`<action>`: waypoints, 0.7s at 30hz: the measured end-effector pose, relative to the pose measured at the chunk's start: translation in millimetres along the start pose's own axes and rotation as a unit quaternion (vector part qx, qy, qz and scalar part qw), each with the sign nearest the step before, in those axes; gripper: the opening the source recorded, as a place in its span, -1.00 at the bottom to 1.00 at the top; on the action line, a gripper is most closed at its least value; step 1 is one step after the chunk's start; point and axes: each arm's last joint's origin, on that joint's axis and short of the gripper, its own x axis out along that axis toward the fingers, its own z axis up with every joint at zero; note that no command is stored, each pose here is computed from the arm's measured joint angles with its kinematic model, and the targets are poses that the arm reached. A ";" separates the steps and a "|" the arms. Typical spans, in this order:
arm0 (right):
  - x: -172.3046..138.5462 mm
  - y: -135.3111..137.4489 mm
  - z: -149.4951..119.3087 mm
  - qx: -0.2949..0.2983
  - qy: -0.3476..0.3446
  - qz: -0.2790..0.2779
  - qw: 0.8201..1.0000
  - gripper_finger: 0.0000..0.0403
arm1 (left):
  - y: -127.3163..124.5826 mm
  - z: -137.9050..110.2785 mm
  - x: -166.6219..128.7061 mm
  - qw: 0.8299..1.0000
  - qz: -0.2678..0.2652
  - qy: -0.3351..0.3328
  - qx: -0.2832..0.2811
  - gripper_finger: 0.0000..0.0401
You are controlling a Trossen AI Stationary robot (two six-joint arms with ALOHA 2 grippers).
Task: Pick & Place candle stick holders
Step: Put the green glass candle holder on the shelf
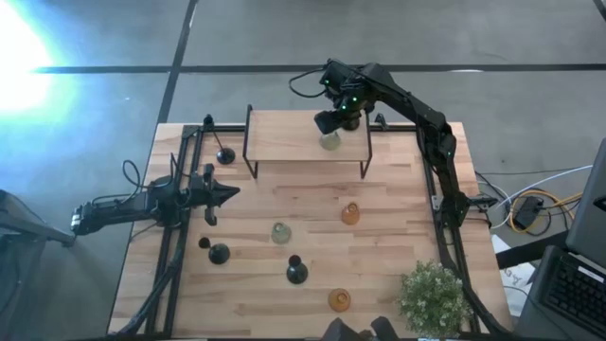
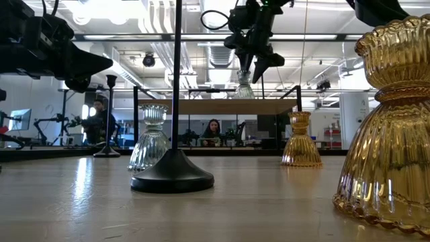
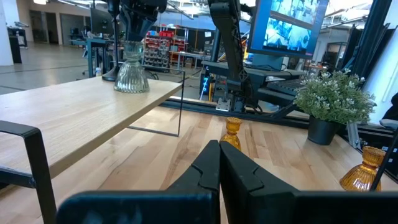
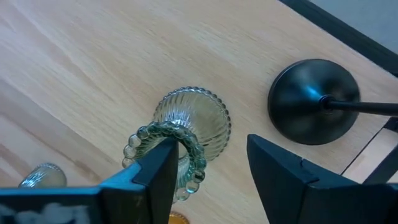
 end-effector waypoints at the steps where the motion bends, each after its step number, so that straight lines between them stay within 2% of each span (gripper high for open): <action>1: -0.2 -0.1 0.1 0.000 -0.001 -0.002 1.000 -0.08 | 0.0 0.0 0.0 1.000 0.000 0.000 0.000 -0.97; 21: -15.7 -1.6 -2.9 0.004 -0.032 -0.011 0.999 -0.07 | 0.0 0.0 0.0 1.000 0.000 0.000 0.000 -0.97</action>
